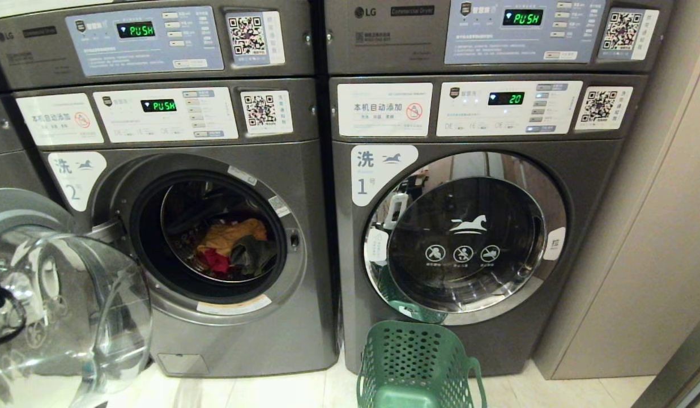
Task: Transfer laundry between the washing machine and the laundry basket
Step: Open the lid of the washing machine
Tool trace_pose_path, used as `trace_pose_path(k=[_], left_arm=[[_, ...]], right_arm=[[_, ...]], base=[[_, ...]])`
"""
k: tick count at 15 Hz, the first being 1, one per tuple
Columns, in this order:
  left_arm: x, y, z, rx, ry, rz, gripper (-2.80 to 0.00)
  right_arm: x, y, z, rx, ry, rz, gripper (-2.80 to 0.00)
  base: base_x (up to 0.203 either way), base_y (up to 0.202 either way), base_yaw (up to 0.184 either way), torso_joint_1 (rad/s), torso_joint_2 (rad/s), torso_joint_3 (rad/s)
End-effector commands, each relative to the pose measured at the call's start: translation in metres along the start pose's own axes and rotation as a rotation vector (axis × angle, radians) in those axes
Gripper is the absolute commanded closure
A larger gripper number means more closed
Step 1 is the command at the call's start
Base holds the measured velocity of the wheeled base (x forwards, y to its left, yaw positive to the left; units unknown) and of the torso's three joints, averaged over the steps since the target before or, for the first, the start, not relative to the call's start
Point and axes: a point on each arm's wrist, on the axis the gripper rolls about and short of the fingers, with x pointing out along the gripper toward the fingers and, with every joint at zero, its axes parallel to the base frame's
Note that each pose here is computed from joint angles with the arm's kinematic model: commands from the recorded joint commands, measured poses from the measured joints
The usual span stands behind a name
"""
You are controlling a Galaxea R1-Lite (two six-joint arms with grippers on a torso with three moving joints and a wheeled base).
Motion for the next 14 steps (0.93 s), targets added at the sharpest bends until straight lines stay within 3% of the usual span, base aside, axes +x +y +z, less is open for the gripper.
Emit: trace_pose_path(k=[1,5,7,10,12,14], left_arm=[[0.021,0.020,-0.008,-0.017,0.047,0.061,0.00],[0.005,0.032,0.003,-0.034,-0.022,0.029,0.00],[-0.022,0.024,0.014,-0.034,-0.108,-0.063,0.00],[-0.082,-0.005,0.017,-0.036,-0.242,-0.328,0.00],[-0.124,-0.018,-0.001,-0.024,-0.296,-0.533,0.00],[-0.160,-0.017,-0.033,-0.004,-0.323,-0.704,0.00]], right_arm=[[0.000,0.000,0.000,0.000,0.001,-0.001,0.00],[0.000,0.000,0.000,-0.001,0.001,-0.001,0.00],[0.000,0.000,0.000,-0.001,0.001,-0.001,0.00],[0.000,0.000,0.000,-0.001,-0.001,0.000,0.00],[0.000,0.000,0.000,0.000,0.001,-0.001,0.00],[0.000,0.000,0.000,-0.001,0.001,-0.001,0.00]], base=[[0.000,0.000,0.000,0.000,0.00,0.000],[0.000,0.000,0.000,0.000,0.00,0.000],[0.000,0.000,0.000,0.000,0.00,0.000],[0.000,0.000,0.000,0.000,0.00,0.000],[0.000,0.000,0.000,0.000,0.00,0.000],[0.000,0.000,0.000,0.000,0.00,0.000]])
